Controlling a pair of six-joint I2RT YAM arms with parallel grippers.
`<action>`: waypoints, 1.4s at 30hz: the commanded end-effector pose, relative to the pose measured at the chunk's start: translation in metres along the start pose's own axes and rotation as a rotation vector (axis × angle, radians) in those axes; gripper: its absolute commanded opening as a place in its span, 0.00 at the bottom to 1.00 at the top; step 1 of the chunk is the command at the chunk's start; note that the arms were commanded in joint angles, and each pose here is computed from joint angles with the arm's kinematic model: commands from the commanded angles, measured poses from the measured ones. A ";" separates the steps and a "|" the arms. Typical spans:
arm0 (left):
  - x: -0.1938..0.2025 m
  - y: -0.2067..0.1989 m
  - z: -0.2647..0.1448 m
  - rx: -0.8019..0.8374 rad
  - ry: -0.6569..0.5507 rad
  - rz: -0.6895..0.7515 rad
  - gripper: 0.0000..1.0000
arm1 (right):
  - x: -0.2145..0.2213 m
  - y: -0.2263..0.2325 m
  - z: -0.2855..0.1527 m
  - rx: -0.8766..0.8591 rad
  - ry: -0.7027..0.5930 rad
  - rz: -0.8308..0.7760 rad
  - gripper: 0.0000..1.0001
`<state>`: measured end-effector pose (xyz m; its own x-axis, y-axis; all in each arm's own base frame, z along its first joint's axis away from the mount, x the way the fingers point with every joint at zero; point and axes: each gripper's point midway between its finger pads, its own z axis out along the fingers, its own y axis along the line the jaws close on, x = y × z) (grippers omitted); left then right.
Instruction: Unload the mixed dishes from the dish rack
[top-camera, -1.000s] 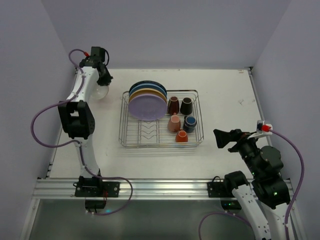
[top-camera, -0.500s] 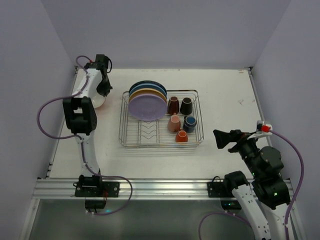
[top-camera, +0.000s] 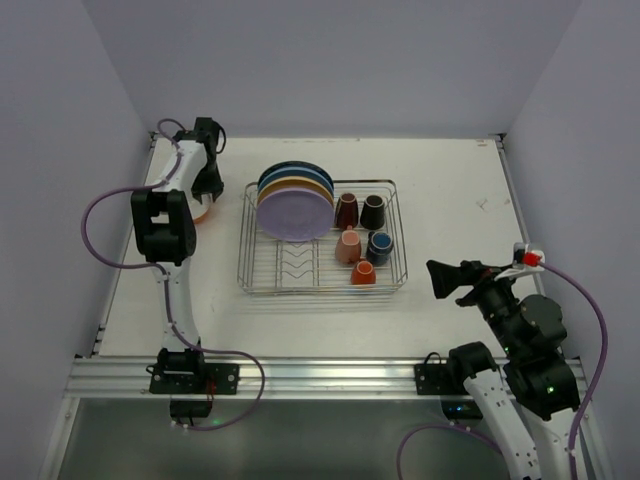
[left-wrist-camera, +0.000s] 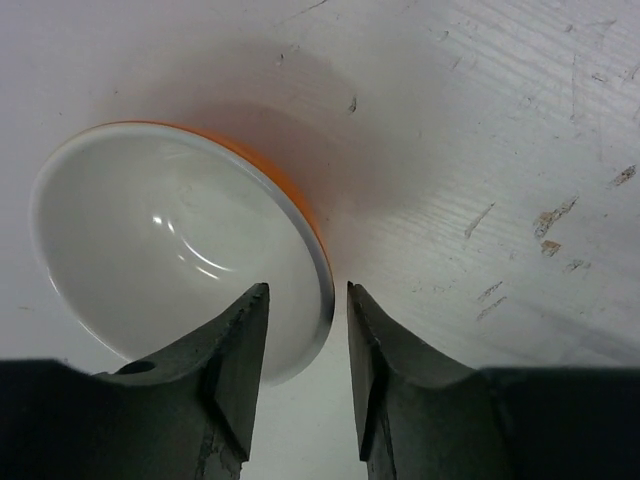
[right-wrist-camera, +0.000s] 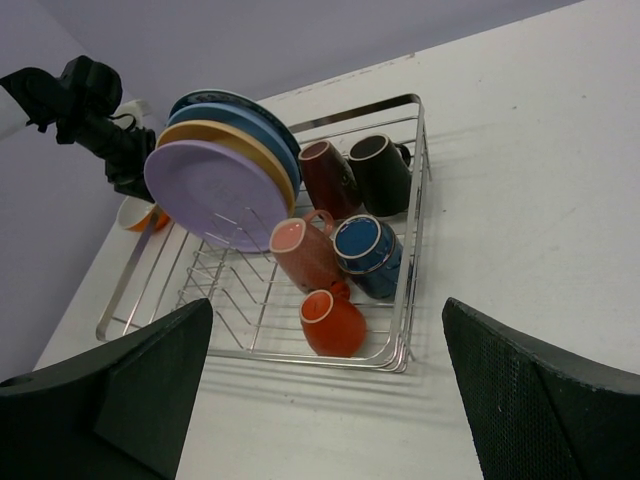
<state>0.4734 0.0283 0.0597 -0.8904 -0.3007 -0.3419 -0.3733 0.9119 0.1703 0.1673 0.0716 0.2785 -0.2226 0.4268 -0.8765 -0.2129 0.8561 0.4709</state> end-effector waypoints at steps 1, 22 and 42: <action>-0.024 0.008 -0.036 0.019 -0.093 -0.036 0.42 | -0.004 0.005 0.002 -0.025 -0.010 -0.019 0.99; 0.034 0.077 -0.301 0.374 -0.819 -0.367 1.00 | 0.062 -0.007 0.084 0.188 0.490 -0.090 0.99; 0.121 0.125 -0.217 0.150 -0.819 -0.336 1.00 | 0.127 0.021 0.135 0.283 0.720 -0.182 0.94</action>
<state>0.2557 0.0369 0.2315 -0.2996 -0.3421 -0.8906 -0.4697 0.8654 -0.1744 0.2636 0.1899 0.1687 -0.7680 0.0619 -0.6374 -0.1252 0.9616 0.2442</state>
